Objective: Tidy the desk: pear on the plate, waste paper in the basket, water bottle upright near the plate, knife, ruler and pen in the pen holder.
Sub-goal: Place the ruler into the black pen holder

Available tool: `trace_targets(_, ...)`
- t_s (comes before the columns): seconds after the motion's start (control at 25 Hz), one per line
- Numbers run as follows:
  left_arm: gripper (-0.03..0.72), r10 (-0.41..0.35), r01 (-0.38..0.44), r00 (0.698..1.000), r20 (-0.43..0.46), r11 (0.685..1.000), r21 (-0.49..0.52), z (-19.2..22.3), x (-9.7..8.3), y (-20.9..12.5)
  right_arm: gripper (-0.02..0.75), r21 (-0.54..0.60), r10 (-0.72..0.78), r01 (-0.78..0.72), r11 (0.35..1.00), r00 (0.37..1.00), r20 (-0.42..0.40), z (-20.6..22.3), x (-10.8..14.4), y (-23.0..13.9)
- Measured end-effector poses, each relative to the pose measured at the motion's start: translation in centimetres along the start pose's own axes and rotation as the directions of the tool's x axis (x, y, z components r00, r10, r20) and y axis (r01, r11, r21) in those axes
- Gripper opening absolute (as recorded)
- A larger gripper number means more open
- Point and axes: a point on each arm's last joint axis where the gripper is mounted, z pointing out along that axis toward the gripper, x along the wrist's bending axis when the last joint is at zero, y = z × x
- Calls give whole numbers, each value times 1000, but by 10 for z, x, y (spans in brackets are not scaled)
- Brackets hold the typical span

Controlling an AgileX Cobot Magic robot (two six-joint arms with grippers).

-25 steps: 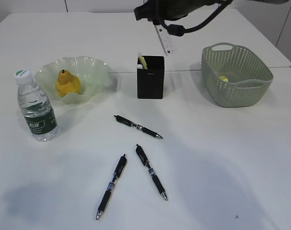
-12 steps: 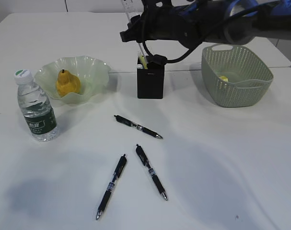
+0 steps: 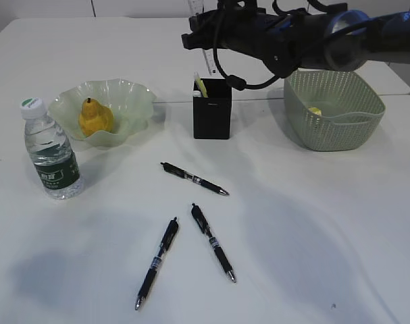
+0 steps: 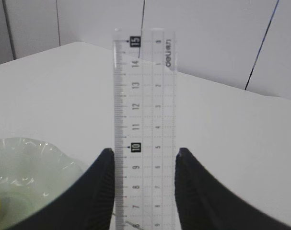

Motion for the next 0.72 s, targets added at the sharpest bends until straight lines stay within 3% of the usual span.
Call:
trace_targets(0.2, 340, 0, 0, 1000, 1, 1000, -20, 0, 0, 2, 313, -2, 42, -42, 999, 999, 20, 5, -10, -13)
trace_targets(0.72, 340, 0, 0, 1000, 1, 1000, -25, 0, 0, 2, 313, 10, 50, -50, 999, 999, 4, 17, -6, -42)
